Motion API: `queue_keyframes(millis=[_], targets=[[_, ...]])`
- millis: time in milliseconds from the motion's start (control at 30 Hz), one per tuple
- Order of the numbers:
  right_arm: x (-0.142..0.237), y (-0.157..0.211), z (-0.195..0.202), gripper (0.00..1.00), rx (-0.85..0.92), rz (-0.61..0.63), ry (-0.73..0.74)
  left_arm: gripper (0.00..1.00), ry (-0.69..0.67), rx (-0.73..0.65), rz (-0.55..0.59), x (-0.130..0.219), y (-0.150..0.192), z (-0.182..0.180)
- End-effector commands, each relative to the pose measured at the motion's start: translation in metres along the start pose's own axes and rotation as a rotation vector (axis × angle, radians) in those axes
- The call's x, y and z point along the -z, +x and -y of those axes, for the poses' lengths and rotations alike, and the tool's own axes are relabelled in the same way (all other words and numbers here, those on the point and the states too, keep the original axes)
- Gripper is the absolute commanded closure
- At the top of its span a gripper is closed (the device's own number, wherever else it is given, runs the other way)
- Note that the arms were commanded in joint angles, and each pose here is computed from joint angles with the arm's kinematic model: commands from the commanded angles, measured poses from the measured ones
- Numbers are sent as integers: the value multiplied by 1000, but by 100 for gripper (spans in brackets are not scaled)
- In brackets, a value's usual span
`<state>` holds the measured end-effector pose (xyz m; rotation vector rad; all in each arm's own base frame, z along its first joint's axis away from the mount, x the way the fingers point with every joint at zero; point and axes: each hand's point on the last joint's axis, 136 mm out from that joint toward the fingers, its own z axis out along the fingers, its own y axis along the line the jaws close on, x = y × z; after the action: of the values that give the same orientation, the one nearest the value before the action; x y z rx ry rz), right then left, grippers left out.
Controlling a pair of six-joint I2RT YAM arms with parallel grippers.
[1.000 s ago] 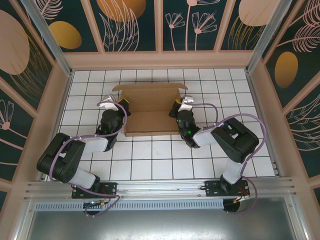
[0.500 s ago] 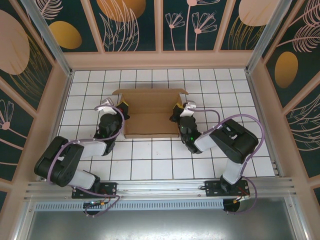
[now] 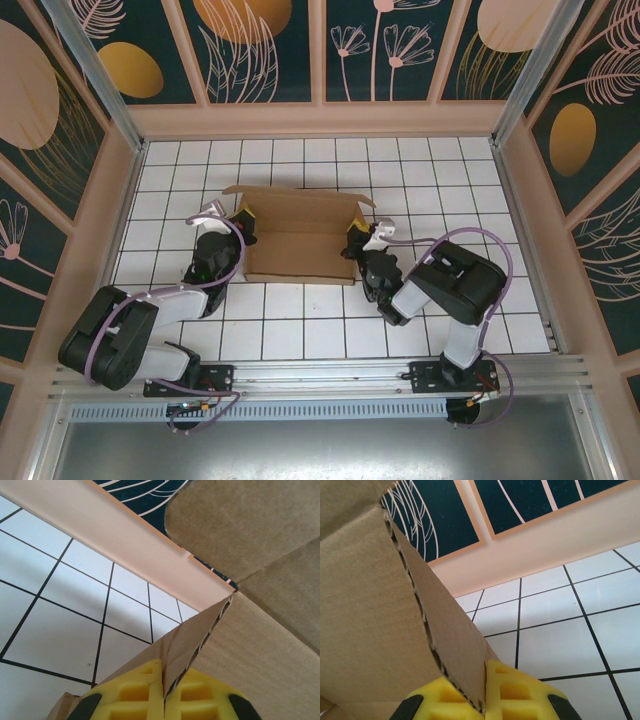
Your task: Fold the paper box
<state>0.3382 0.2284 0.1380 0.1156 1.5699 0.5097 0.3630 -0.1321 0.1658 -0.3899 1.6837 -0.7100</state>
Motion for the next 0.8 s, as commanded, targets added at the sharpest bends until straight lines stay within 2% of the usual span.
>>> queue_keyframes(millis=[0,133,367,767], targets=[[8,29,3,100,167,-67,-13,100,-34,-95,-145,12,44,-20],[6,17,4,100,233,13,6,100,22,-162,-65,12,33,-12],[7,31,-5,100,266,-5,-17,100,74,-182,-45,24,43,-15],[26,44,-4,100,276,-52,-34,100,-30,-165,-78,47,56,-45]])
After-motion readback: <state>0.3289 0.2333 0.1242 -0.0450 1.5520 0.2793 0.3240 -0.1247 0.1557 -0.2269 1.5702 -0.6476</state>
